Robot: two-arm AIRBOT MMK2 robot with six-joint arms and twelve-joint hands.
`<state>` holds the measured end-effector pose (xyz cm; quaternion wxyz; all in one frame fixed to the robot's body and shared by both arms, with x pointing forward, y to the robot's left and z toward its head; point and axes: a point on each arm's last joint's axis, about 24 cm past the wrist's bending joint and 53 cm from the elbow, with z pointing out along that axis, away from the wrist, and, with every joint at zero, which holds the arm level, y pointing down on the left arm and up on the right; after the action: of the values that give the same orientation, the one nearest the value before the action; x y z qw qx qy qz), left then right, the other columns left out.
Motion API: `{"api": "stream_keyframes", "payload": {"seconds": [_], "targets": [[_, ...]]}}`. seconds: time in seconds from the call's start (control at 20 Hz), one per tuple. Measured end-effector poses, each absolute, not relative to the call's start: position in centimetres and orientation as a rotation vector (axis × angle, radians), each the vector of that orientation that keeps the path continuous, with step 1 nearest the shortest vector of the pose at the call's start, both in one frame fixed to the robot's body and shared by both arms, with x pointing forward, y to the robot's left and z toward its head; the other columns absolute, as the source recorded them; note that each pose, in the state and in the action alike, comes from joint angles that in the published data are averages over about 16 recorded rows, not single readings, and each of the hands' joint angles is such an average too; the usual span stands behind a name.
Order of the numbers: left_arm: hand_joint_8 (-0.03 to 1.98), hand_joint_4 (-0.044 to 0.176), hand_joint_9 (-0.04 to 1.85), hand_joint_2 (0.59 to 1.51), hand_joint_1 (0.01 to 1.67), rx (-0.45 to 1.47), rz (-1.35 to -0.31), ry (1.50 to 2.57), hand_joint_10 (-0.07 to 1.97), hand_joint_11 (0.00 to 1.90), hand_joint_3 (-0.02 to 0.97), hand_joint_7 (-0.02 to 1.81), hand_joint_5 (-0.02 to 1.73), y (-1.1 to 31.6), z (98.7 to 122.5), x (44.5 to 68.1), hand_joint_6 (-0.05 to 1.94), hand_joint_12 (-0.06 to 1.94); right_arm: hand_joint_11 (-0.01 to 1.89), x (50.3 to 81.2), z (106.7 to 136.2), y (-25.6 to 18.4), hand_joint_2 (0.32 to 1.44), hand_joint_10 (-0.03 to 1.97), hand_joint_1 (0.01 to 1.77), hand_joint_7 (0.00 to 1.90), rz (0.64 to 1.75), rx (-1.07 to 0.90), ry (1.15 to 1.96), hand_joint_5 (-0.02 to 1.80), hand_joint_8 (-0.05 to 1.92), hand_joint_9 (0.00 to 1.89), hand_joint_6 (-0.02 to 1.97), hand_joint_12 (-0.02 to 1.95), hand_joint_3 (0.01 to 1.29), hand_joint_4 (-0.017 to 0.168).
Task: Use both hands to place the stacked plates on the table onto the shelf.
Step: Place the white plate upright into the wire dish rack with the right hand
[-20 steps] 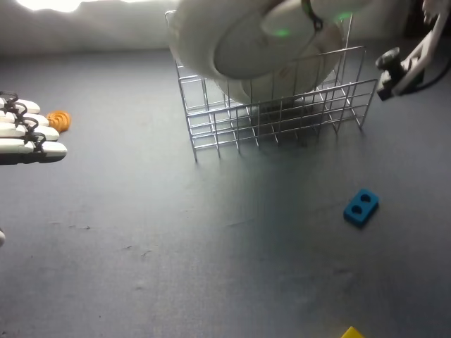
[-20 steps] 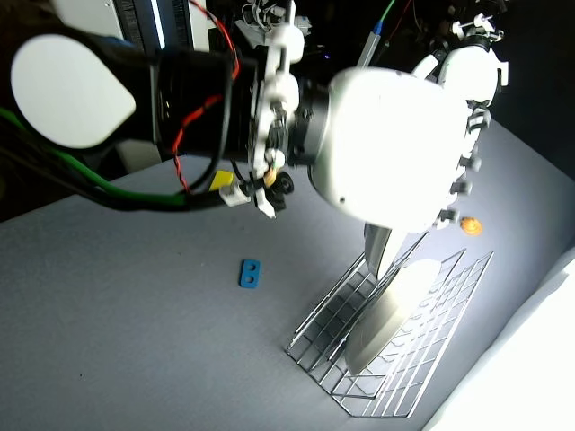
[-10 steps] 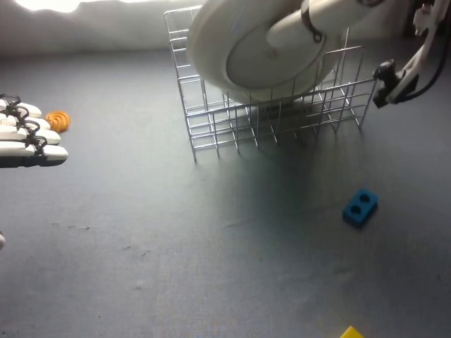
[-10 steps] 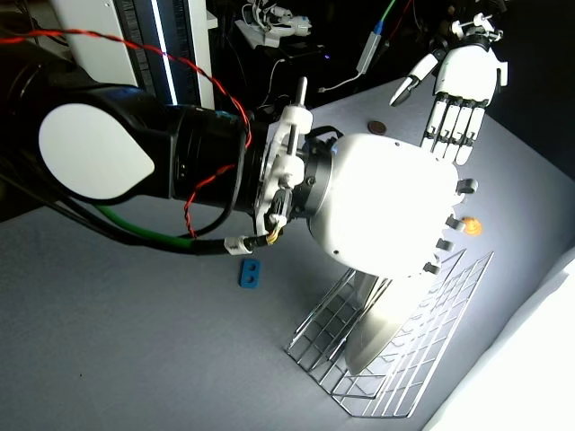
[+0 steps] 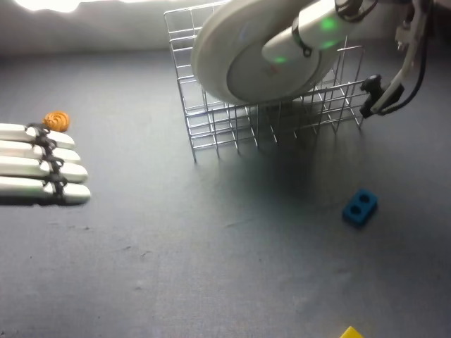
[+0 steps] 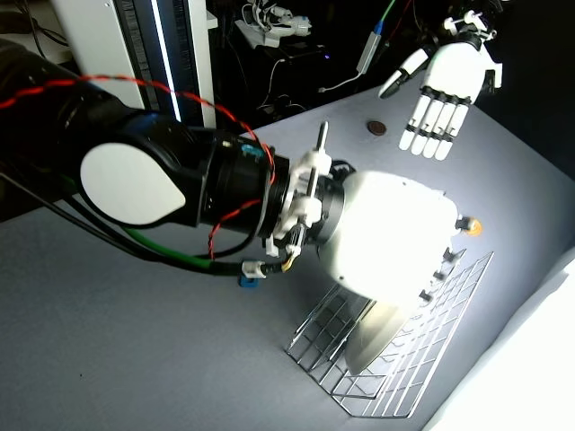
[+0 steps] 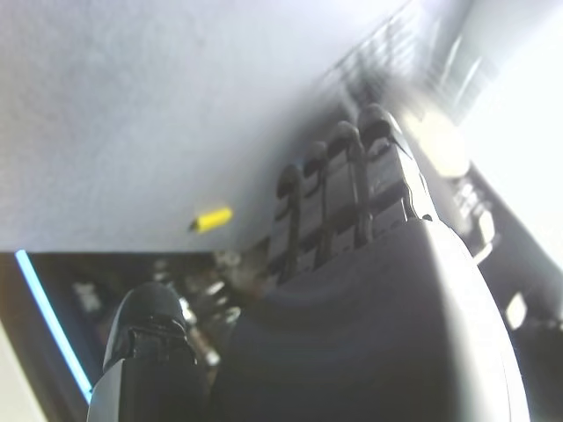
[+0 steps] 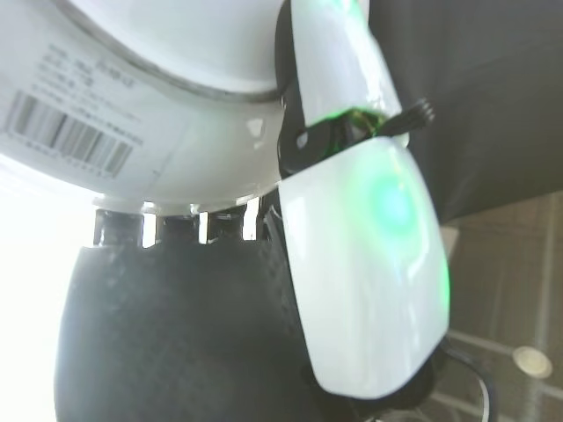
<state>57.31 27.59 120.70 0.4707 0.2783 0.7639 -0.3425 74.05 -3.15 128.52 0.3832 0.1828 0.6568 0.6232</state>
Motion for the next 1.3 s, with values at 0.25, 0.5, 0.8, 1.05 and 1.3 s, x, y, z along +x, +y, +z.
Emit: {"api": "stream_keyframes", "payload": {"seconds": [0.25,0.5,0.8,1.05,1.3], "targets": [[0.00,0.002,0.11,1.141,0.01,0.788,-0.923,1.839,0.01,0.02,0.016,0.13,0.14,25.2,120.5,54.9,0.01,0.19,0.90,74.7,126.9,-2.9,0.99,1.06,1.40,1.00,1.567,0.486,1.702,0.91,0.85,0.98,1.09,1.14,0.01,-0.008],[0.00,0.002,0.12,1.143,0.01,0.864,-0.984,1.792,0.01,0.02,0.016,0.13,0.15,23.2,120.8,53.2,0.01,0.19,0.90,75.1,125.5,-2.6,0.99,1.04,1.40,1.01,1.549,0.487,1.723,0.91,0.84,0.98,1.09,1.13,0.01,-0.008],[0.00,0.002,0.12,1.144,0.01,0.941,-1.038,1.728,0.01,0.02,0.017,0.14,0.15,21.2,121.5,51.3,0.01,0.19,0.90,75.2,124.5,-2.5,1.01,0.72,1.35,1.01,1.538,0.481,1.734,0.89,0.76,1.04,1.09,1.13,0.01,-0.008],[0.00,0.002,0.13,1.144,0.01,0.973,-1.074,1.695,0.01,0.02,0.016,0.14,0.15,20.0,122.1,50.1,0.01,0.20,0.89,75.2,124.2,-2.4,1.03,0.41,1.30,1.04,1.537,0.474,1.736,0.88,0.51,1.10,1.04,1.14,0.01,-0.008],[0.00,0.002,0.13,1.145,0.01,0.983,-1.103,1.691,0.01,0.02,0.016,0.14,0.15,19.4,122.4,49.2,0.01,0.19,0.86,75.0,124.4,-2.5,1.03,0.11,1.23,1.06,1.541,0.467,1.731,0.88,0.26,1.16,0.76,1.13,0.01,-0.006]]}}
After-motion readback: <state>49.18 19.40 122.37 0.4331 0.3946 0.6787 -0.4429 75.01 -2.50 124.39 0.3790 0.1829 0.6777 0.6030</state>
